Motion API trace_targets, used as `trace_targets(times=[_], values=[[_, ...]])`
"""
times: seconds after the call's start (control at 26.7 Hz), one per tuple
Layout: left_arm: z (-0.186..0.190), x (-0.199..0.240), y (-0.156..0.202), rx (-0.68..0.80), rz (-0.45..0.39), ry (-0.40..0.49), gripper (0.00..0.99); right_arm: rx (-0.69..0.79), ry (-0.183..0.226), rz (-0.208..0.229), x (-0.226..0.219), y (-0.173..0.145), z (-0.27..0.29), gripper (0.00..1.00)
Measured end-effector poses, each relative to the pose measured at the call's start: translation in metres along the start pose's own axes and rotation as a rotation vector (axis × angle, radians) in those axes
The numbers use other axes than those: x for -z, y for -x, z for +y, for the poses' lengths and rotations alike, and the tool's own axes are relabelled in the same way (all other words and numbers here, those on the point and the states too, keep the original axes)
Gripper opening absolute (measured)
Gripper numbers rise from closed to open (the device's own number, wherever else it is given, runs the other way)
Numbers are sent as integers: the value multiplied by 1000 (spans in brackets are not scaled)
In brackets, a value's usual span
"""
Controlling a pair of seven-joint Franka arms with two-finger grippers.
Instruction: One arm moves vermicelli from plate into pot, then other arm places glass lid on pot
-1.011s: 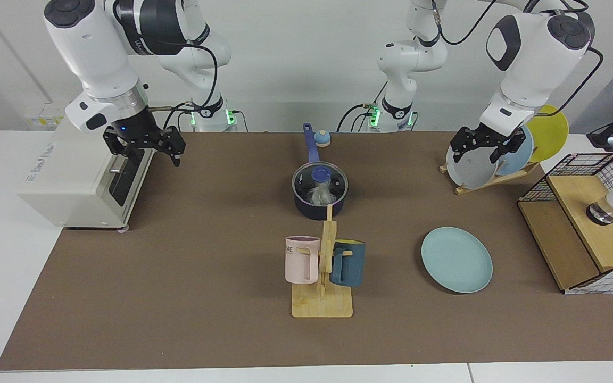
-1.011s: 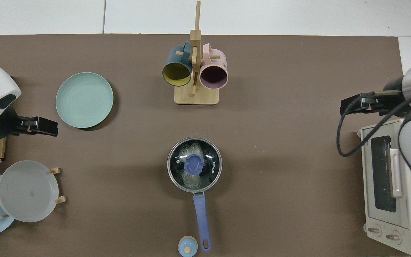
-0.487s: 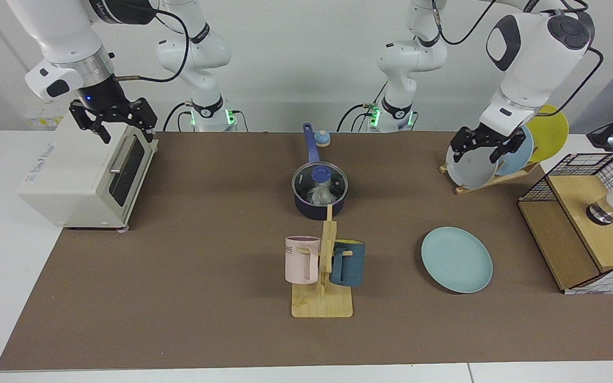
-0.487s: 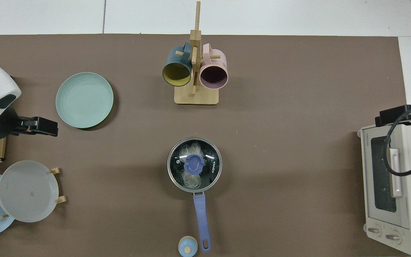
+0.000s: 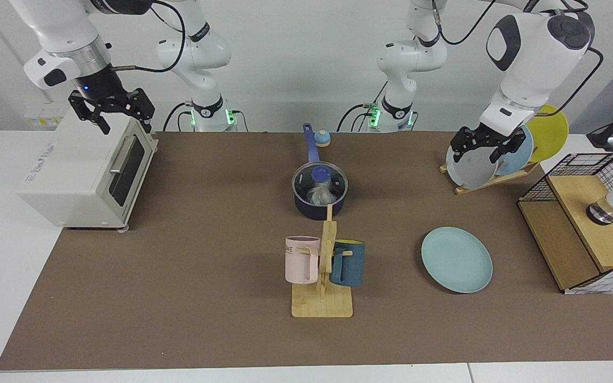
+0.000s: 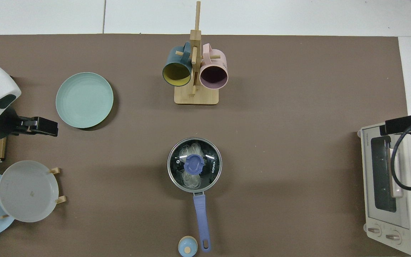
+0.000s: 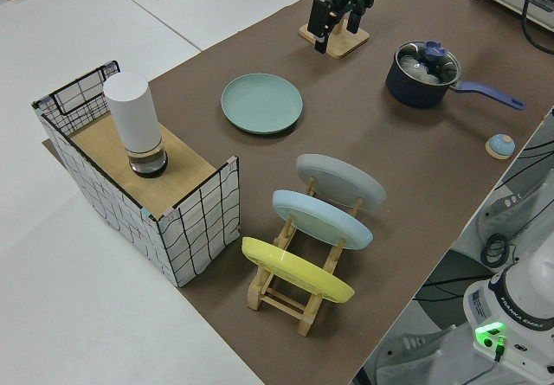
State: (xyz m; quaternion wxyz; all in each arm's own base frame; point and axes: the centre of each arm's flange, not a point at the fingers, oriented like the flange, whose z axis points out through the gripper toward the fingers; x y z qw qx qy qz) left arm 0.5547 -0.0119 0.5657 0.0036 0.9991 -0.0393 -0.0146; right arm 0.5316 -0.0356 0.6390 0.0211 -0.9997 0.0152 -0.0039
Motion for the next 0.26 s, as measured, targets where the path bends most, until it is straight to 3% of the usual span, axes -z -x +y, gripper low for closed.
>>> trace_targets(times=[0.26], values=[[0, 0, 0, 0, 0, 0, 991, 4, 0, -3, -2, 0, -2, 1000]])
